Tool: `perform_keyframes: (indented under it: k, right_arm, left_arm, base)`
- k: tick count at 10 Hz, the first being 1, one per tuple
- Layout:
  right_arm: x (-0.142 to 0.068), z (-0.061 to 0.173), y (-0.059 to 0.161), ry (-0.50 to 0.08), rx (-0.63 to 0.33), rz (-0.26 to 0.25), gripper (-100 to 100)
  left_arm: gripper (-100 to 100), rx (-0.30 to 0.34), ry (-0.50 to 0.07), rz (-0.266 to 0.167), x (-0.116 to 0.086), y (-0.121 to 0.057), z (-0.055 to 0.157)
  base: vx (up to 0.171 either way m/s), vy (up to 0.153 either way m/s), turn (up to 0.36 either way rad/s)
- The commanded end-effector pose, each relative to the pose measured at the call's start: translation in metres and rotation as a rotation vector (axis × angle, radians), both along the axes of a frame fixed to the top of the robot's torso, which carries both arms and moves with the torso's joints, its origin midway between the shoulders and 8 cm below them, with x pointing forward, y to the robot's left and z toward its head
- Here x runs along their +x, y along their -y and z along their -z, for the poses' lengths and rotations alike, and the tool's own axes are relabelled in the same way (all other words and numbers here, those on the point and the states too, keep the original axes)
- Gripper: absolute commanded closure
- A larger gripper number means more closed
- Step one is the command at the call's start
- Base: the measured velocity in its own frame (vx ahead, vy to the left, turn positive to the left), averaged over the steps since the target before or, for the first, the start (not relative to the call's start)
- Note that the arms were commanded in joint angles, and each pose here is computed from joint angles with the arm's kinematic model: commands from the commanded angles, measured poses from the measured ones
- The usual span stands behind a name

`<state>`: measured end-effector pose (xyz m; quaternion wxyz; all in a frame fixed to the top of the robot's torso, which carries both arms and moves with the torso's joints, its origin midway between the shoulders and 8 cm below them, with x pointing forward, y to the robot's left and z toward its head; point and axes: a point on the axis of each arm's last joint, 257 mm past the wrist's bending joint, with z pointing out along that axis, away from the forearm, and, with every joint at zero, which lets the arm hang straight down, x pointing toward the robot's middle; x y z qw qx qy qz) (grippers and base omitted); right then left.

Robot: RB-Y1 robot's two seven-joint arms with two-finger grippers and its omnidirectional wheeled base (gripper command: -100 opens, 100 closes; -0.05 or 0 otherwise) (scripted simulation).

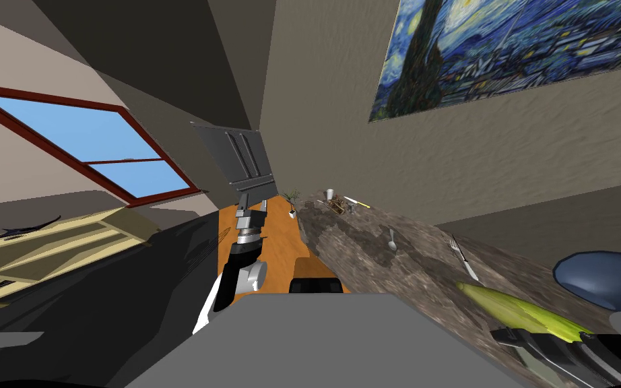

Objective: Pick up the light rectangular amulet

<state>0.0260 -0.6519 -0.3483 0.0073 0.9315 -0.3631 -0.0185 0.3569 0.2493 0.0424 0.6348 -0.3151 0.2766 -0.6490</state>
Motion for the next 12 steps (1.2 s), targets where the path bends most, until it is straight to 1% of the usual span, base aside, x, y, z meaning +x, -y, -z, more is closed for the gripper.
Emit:
perform_keyframes:
  k: [1,2,6,7,8,9,12]
  right_arm:
    - [-0.002,0.002,0.007,0.005,-0.003,-0.007,-100]
    - [-0.005,0.003,0.007,0.001,-0.001,0.002,-100]
    - [-0.02,0.012,0.022,0.004,-0.003,0.001,-100]
    - [-0.023,0.013,0.022,0.001,0.0,0.009,-100]
    - [-0.021,0.012,0.022,0.004,-0.004,0.005,-100]
    - [-0.021,0.012,0.022,0.003,-0.004,0.004,100]
    - [-0.021,0.012,0.022,0.004,-0.004,0.005,100]
  left_arm:
    - [0,0.0,0.0,0.0,0.0,0.0,0.0]
    - [0,0.0,0.0,0.0,0.0,0.0,0.0]
    - [0,0.0,0.0,0.0,0.0,0.0,0.0]
    - [0,0.0,0.0,0.0,0.0,0.0,0.0]
    - [0,0.0,0.0,0.0,0.0,0.0,0.0]
    - [0,0.0,0.0,0.0,0.0,0.0,0.0]
    - [0,0.0,0.0,0.0,0.0,0.0,0.0]
  base:
    - [0.02,0.029,0.018]
    - [0.014,0.022,0.006]
    - [0.021,0.034,0.016]
    - [0.019,0.033,0.005]
    - [0.007,0.012,-0.001]
    - [0.0,0.0,0.0]
    - [0.0,0.0,0.0]
